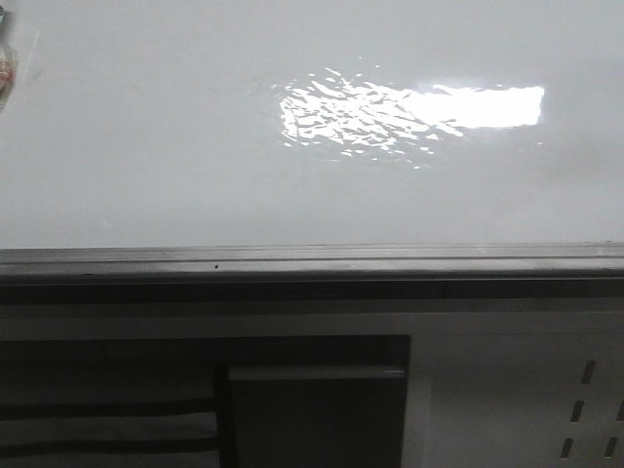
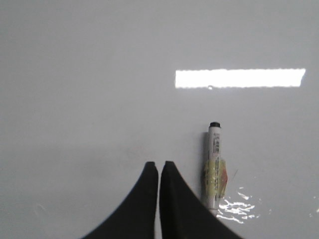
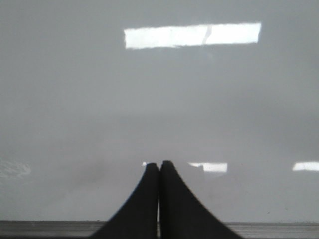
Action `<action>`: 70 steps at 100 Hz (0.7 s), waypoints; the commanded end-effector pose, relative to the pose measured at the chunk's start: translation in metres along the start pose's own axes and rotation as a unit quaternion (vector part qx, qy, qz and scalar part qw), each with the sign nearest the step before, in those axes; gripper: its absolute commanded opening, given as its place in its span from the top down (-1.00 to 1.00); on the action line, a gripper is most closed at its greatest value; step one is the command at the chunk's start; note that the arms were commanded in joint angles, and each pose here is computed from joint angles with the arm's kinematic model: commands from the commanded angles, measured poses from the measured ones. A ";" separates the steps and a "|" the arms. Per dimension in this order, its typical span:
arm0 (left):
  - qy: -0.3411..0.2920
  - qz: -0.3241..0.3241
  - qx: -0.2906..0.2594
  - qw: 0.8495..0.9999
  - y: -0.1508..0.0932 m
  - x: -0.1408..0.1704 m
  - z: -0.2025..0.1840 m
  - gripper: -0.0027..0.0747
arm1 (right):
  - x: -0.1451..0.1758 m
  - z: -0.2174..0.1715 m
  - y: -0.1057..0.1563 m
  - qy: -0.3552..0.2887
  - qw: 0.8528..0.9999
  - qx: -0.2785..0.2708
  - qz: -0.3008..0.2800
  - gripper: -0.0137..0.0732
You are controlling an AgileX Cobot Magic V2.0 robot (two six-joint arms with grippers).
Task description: Write number 4 on whiteboard
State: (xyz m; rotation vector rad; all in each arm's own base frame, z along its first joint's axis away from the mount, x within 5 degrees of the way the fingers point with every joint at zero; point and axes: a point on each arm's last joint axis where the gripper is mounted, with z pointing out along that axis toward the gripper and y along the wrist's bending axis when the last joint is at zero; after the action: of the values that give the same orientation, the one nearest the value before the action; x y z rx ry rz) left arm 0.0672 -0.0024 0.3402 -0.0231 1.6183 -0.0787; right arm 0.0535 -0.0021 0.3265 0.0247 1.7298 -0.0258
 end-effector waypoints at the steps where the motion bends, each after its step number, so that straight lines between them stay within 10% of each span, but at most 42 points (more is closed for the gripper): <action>1: -0.011 -0.002 0.000 1.000 -0.001 -0.013 0.010 0.98 | -0.018 0.006 -0.001 -0.012 1.000 0.006 -0.012 0.85; 56: 0.026 -0.011 0.000 1.000 -0.001 -0.007 0.028 0.98 | -0.017 0.016 -0.001 0.007 1.000 0.007 -0.014 0.84; 70: 0.026 -0.005 -0.002 1.000 -0.001 -0.007 0.028 0.81 | -0.018 0.016 -0.002 0.003 1.000 0.012 -0.023 0.45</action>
State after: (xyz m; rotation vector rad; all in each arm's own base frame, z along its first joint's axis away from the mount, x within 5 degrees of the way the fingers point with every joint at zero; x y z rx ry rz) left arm 0.0933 -0.0036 0.3287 -0.0275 1.7655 -0.0778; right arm 0.0693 -0.0028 0.3239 0.0180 1.8363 -0.0373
